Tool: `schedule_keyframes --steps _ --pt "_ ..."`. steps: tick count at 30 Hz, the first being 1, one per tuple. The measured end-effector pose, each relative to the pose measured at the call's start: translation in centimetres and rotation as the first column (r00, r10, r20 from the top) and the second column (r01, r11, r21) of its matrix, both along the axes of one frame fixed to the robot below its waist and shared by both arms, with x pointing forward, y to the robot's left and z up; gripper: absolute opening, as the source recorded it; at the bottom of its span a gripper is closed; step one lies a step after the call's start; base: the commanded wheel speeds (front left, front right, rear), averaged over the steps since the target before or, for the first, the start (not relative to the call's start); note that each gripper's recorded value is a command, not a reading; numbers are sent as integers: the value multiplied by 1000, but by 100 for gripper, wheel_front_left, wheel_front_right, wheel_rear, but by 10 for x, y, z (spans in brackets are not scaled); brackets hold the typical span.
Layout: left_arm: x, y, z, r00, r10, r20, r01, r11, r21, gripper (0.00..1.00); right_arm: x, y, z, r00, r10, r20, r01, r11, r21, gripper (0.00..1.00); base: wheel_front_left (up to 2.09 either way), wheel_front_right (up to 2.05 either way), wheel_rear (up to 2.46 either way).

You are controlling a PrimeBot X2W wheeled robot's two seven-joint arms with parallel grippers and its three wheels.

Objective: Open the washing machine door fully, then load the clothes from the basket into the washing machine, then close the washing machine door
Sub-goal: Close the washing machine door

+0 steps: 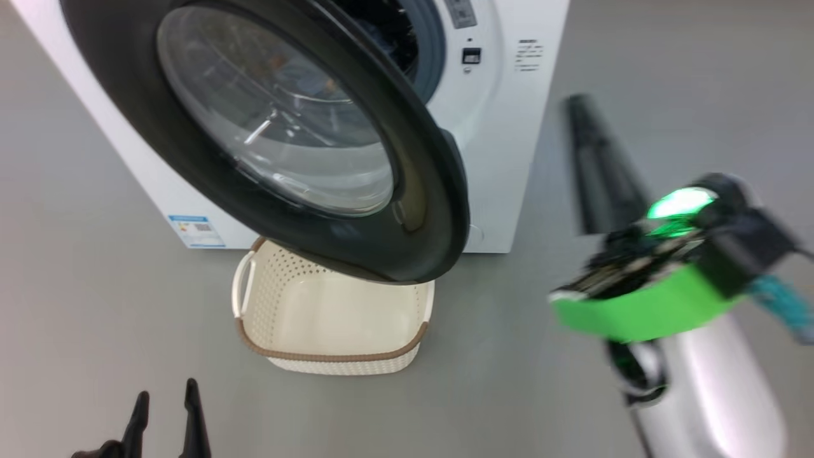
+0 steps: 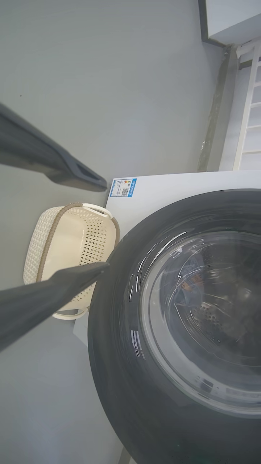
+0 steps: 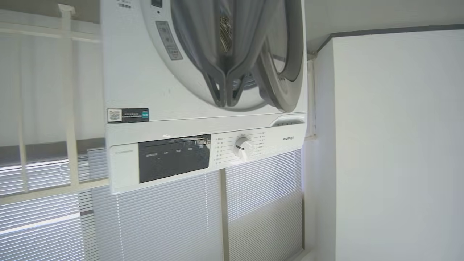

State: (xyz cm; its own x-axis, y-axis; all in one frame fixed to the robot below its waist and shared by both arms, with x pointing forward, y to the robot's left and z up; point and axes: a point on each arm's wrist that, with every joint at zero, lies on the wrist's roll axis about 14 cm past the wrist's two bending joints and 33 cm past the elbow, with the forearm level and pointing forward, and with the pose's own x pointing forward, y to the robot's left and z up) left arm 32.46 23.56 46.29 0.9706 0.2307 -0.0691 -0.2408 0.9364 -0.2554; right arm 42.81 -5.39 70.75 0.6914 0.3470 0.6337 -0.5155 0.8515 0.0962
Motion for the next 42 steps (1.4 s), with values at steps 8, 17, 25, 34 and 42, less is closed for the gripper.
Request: schedule_keyframes --steps 8,17,25,34,42 --pt "-11 12 -3 998 61 -14 -61 998 -12 100 -13 101 -67 947 272 -169 -298 943 -152 0 0 0 0" --pt "-16 25 -9 991 124 -39 -126 991 -34 100 14 117 -137 892 270 -362 -346 924 -164 0 0 0 0" --pt "-12 27 -14 988 143 -65 -145 989 -36 100 43 114 -154 888 240 -392 -324 932 -164 0 0 0 0" --pt "-15 28 -25 982 159 -104 -164 985 -47 100 64 109 -166 884 218 -414 -301 942 -147 0 0 0 0" --pt "-8 27 -26 983 152 -104 -158 986 -50 100 73 103 -167 891 200 -407 -282 947 -154 0 0 0 0"
